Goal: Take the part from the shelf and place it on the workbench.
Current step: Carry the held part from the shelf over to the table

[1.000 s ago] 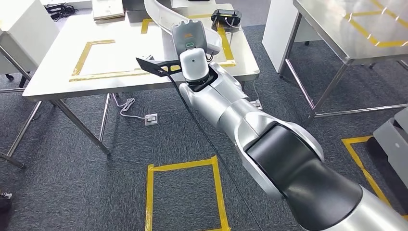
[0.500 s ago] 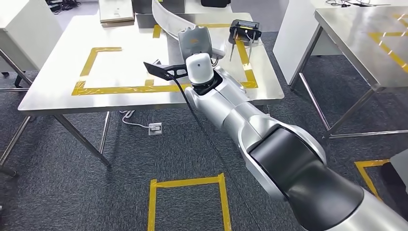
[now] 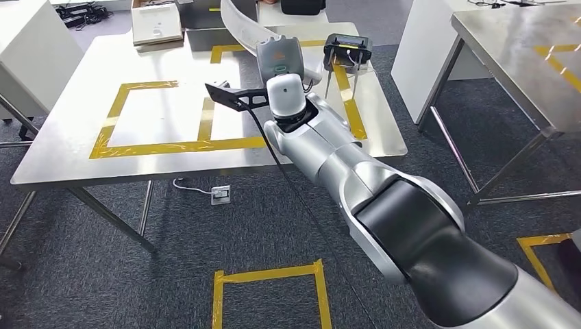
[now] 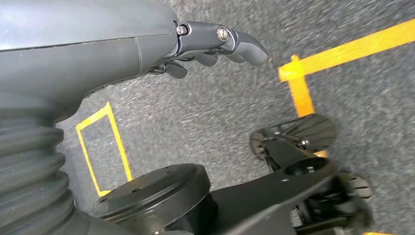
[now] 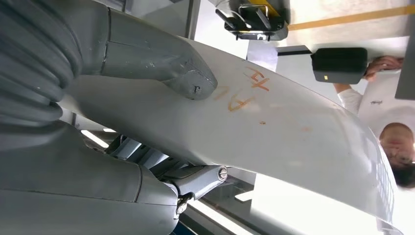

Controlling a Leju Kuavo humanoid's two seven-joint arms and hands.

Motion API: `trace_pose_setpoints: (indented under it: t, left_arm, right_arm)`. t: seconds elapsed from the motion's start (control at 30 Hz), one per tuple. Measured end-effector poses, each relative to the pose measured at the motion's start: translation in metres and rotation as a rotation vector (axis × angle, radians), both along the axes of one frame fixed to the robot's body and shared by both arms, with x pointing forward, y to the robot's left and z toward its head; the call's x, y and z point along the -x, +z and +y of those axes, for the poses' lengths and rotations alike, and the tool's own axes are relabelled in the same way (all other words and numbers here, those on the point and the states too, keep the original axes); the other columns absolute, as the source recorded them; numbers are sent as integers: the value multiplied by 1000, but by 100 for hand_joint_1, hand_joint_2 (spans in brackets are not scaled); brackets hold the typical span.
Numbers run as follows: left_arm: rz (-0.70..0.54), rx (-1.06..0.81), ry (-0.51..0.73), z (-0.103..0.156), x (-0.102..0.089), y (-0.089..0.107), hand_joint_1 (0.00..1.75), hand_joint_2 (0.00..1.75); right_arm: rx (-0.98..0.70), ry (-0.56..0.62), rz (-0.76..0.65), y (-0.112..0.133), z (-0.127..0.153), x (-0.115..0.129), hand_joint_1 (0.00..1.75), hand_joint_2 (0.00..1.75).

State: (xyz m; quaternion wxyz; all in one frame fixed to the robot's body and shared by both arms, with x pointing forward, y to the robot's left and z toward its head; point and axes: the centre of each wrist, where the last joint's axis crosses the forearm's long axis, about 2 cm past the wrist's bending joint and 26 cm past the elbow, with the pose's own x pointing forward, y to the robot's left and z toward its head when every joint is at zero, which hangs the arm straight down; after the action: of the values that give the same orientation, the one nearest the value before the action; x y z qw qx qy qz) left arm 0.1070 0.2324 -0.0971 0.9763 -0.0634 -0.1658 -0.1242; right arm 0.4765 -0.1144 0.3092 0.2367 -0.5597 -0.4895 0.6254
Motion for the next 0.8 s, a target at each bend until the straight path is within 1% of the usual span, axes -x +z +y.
trace_pose_setpoints:
  t: [0.1, 0.27, 0.43, 0.53, 0.8]
  left_arm:
    - [-11, 2, -1, 0, -2, 1, 0, 175]
    - [-18, 5, -6, -1, 0, 0, 0, 175]
    - [-15, 10, 12, -1, 2, 0, 0, 175]
    - [-10, 10, 22, 0, 4, -1, 0, 175]
    - [-16, 9, 29, 3, 7, -2, 0, 175]
  right_arm:
    - [-61, -41, -8, 9, -12, -6, 175, 175]
    - [-127, -174, -41, 31, -49, -21, 175, 175]
    - [-173, -237, -93, 49, -77, -30, 175, 175]
    - [-187, -253, -107, 54, -86, -32, 175, 175]
    - [-199, -260, -127, 62, -96, -34, 175, 175]
